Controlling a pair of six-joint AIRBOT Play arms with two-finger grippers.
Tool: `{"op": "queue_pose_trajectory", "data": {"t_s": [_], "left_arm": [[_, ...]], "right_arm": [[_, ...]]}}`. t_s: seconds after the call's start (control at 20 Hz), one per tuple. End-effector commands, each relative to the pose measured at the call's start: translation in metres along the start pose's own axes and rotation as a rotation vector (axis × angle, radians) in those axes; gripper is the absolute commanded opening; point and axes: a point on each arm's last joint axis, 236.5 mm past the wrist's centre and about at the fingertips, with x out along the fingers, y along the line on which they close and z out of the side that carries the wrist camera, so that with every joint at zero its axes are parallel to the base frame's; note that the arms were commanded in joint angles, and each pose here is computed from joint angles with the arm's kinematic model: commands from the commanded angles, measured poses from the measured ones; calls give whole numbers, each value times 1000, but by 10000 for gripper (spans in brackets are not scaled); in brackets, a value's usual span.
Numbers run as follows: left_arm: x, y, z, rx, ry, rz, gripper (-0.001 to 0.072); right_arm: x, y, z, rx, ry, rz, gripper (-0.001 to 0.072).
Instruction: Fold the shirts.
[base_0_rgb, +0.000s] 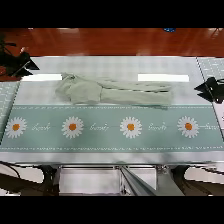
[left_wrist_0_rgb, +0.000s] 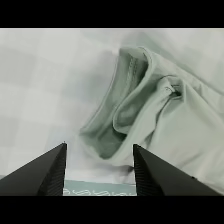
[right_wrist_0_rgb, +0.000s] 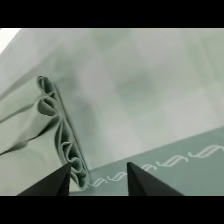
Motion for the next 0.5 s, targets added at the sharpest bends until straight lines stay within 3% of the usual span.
{"op": "queue_pose_trajectory", "data": {"t_s": [0.0,0.45], "left_arm": [[-39,-28,-8,79,-215,-6,507],[29,-110,-155,278,-36,-104,507]], "right_arm": [[24,-6,-25,98,-16,42,408],[117,56,-46,93,147,133,410]]}}
